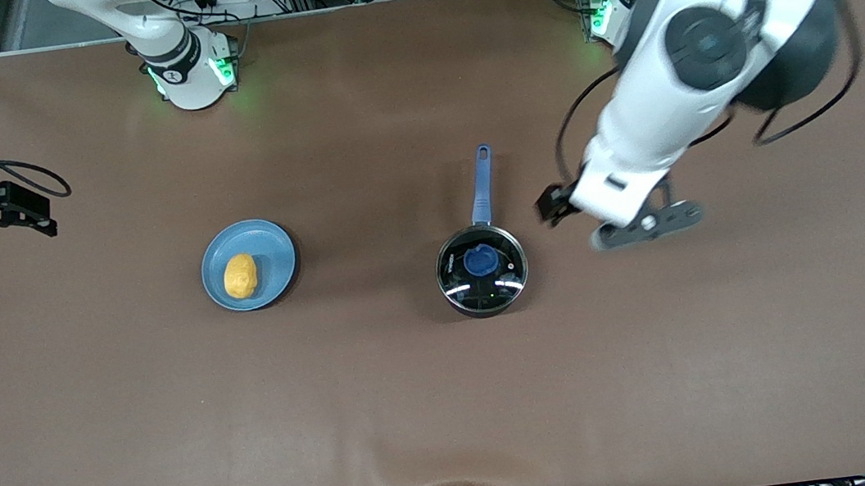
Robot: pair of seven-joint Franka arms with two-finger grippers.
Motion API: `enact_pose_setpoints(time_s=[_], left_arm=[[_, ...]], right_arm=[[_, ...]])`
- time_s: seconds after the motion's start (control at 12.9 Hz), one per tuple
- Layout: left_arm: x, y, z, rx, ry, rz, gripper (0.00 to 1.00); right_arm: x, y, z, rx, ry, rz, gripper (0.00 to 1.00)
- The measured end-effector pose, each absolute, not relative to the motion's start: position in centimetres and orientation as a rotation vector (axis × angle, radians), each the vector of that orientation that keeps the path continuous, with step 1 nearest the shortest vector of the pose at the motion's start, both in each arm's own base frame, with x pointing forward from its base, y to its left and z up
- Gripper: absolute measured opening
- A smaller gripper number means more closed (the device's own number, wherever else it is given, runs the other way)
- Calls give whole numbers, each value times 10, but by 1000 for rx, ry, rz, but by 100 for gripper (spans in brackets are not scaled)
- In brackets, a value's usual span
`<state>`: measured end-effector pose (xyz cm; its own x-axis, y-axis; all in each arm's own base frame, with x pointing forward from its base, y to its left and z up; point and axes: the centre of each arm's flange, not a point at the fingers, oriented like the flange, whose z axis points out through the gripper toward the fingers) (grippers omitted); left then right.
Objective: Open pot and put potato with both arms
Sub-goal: 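Reach the left gripper down to the blue knob of the glass lid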
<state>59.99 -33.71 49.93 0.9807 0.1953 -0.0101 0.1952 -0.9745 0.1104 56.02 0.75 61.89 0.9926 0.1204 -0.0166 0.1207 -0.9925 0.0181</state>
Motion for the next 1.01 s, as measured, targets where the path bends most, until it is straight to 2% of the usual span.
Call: enact_pose_setpoints(time_s=[0.23, 0.77, 1.01], left_arm=[[603, -393, 449, 2966, 394, 48, 100], [582, -451, 342, 3069, 512, -2, 100], [581, -454, 317, 3069, 632, -33, 100]], right_arm=[[557, 8, 648, 3129, 186, 32, 100], [566, 13, 642, 3151, 196, 55, 100], [566, 13, 643, 3151, 197, 57, 100]])
